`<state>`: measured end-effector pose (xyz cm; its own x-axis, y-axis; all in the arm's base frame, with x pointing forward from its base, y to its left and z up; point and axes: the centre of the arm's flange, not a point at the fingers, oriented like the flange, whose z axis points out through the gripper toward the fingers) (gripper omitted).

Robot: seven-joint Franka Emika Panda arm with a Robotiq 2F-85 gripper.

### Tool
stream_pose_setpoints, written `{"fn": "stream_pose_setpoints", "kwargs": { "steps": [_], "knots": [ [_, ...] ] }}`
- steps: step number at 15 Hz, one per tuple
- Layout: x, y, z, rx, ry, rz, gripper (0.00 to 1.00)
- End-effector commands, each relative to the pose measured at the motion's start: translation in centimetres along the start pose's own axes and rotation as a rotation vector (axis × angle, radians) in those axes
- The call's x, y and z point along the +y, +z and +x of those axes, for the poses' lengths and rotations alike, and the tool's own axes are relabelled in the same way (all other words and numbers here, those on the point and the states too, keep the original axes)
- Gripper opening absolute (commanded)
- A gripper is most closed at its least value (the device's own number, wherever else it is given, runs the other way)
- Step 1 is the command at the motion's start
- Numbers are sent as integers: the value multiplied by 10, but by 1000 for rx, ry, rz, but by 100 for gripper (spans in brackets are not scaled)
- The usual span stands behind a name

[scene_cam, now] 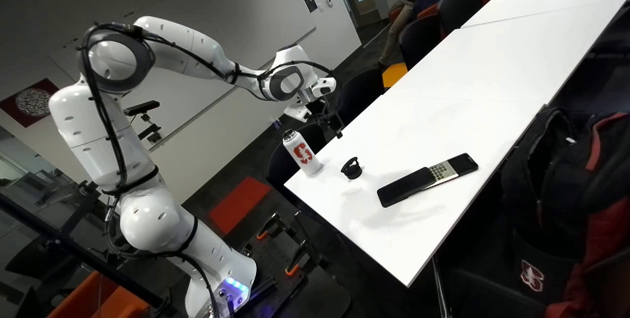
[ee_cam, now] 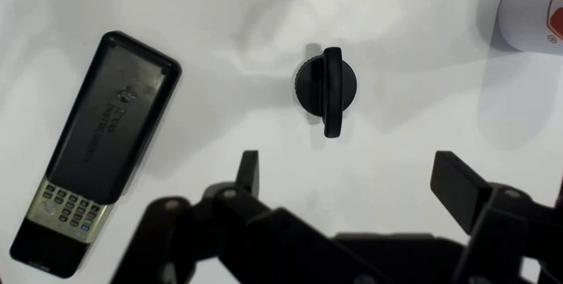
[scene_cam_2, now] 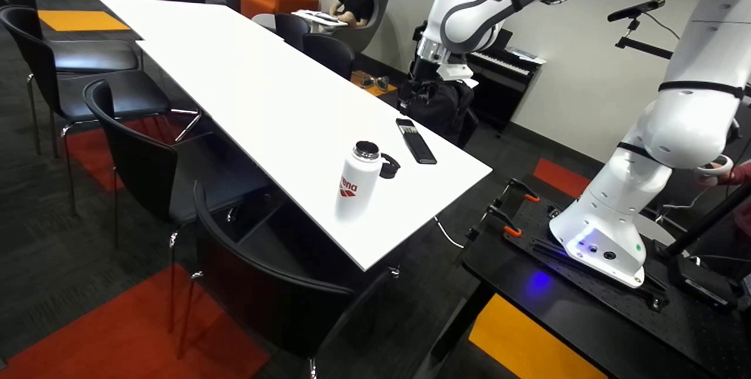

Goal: Take the lid and put it on the bottle

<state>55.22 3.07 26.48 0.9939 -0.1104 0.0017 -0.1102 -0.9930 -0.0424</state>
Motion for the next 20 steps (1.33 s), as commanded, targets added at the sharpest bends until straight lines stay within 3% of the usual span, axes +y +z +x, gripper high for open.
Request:
{"fn": "stream_pose_setpoints", "kwargs": {
  "steps": [1,10,16,17,18,20],
  "knots": [
    [-14,48,26,-30,41,-22,100],
    [-14,138,19,-105,4,-63,100],
    [-24,163,19,-63,-46,-111,100],
    [-24,164,21,-53,-55,-117,96],
    [-25,165,21,-42,-61,-121,72],
    [-26,168,23,-30,-64,-129,68]
  ]
}}
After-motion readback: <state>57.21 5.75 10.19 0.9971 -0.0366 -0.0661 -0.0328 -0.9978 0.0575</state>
